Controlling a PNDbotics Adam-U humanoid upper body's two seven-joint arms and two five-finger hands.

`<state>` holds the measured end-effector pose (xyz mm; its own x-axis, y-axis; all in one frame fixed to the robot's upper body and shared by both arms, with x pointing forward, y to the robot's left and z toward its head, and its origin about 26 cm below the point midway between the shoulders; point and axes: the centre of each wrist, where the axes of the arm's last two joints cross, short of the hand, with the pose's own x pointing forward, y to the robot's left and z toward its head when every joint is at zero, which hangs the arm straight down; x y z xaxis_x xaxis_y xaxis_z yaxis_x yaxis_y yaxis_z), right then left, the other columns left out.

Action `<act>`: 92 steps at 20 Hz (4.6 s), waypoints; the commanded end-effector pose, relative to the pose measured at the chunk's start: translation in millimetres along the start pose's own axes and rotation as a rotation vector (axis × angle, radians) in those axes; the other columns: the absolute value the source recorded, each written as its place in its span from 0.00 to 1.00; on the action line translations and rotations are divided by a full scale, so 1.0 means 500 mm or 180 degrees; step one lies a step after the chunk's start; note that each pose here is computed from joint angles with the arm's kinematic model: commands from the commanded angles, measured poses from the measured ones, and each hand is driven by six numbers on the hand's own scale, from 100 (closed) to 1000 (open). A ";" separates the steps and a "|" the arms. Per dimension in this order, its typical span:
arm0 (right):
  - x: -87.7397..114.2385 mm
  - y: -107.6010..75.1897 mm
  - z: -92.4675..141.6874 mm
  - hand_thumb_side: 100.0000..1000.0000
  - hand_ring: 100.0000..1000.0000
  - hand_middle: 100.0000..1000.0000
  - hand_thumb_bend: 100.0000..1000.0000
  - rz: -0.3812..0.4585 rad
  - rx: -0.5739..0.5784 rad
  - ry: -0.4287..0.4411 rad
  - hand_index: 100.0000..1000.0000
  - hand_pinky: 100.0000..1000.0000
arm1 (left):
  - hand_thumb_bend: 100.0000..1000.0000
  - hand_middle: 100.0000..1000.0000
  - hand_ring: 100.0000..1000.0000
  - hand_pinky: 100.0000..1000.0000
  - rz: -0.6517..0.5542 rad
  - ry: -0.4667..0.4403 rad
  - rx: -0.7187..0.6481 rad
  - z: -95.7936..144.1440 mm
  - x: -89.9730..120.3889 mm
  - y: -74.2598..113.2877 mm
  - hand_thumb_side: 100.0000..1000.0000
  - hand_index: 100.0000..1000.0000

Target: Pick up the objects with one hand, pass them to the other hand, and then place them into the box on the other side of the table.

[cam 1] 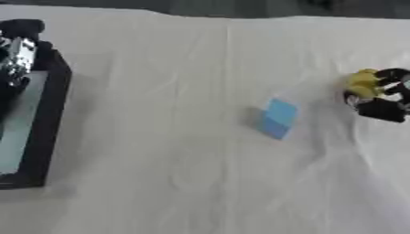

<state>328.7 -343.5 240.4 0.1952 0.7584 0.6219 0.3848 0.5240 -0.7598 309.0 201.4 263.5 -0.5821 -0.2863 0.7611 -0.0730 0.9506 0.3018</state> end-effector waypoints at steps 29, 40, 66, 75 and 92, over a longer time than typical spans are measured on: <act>-0.030 -0.014 -0.030 0.21 0.76 0.72 0.32 0.0259 -0.1449 0.0839 0.82 0.52 | 0.00 0.76 0.73 0.69 0.0021 -0.0004 -0.0131 0.002 -0.001 -0.005 0.61 0.73; -0.028 -0.030 -0.035 0.15 0.77 0.73 0.34 0.0357 -0.1703 0.0758 0.82 0.51 | 0.00 0.77 0.76 0.69 0.0030 0.0019 -0.0160 0.003 -0.005 -0.008 0.61 0.73; -0.046 0.004 -0.037 0.18 0.79 0.63 0.33 0.0306 -0.1375 0.0949 0.81 0.62 | 0.00 0.77 0.77 0.69 0.0072 0.0032 -0.0218 0.005 -0.007 -0.017 0.62 0.73; -0.062 0.019 -0.039 0.17 0.79 0.58 0.27 0.0319 -0.1253 0.1061 0.78 0.70 | 0.00 0.78 0.77 0.69 0.0085 0.0018 -0.0229 0.005 -0.005 -0.019 0.62 0.73; -0.039 0.016 -0.033 0.00 0.59 0.37 0.10 0.0177 -0.1232 0.0981 0.59 0.55 | 0.00 0.78 0.77 0.69 0.0101 0.0011 -0.0244 0.006 -0.004 -0.022 0.62 0.73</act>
<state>344.6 -362.5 220.8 0.1445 0.6563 0.7405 0.4770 0.6095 -0.6333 311.1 191.8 250.6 -0.5605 -0.2593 0.7865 0.0056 0.9485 0.3167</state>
